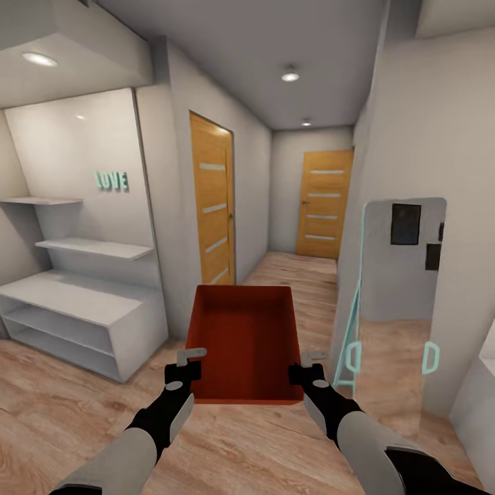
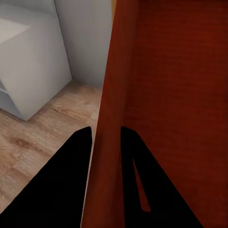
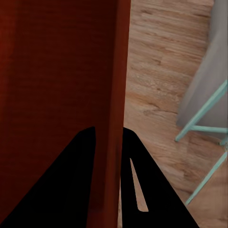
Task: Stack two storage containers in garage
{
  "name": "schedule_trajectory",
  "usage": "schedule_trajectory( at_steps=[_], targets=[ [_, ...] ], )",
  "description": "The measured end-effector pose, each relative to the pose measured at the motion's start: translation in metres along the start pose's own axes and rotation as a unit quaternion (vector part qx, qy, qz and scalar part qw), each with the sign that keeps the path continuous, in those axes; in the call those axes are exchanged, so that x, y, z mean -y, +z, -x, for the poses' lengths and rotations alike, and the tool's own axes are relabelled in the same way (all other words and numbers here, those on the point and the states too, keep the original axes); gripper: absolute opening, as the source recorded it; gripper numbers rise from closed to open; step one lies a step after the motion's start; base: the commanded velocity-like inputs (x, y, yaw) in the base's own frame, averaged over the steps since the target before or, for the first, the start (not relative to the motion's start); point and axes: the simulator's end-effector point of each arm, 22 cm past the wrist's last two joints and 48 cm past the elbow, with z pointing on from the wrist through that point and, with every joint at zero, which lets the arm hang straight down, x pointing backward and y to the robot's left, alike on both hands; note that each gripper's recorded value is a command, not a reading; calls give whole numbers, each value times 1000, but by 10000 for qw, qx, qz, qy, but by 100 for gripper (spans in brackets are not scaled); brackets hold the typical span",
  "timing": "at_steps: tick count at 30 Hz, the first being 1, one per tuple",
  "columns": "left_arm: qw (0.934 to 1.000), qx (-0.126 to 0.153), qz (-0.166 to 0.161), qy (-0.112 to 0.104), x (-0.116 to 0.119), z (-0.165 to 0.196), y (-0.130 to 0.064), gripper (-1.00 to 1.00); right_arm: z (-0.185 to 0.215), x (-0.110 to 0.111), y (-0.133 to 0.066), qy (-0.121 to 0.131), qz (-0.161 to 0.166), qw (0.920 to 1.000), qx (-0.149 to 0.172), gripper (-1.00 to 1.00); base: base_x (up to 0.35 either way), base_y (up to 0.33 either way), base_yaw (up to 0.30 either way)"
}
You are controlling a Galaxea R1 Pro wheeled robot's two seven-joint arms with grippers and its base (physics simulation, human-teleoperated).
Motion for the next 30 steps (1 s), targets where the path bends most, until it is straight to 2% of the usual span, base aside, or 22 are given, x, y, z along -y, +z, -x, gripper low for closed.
schedule_trajectory(
  at_steps=[14,30],
  targets=[
    [10000,-2,2,1,0,0,0,-100,0,0,0,2,1,10000,-1,-100,300,216,-8],
    [10000,-2,-1,1,0,0,0,-100,0,0,0,2,-1,10000,0,-100,299,217,-243]
  ],
)
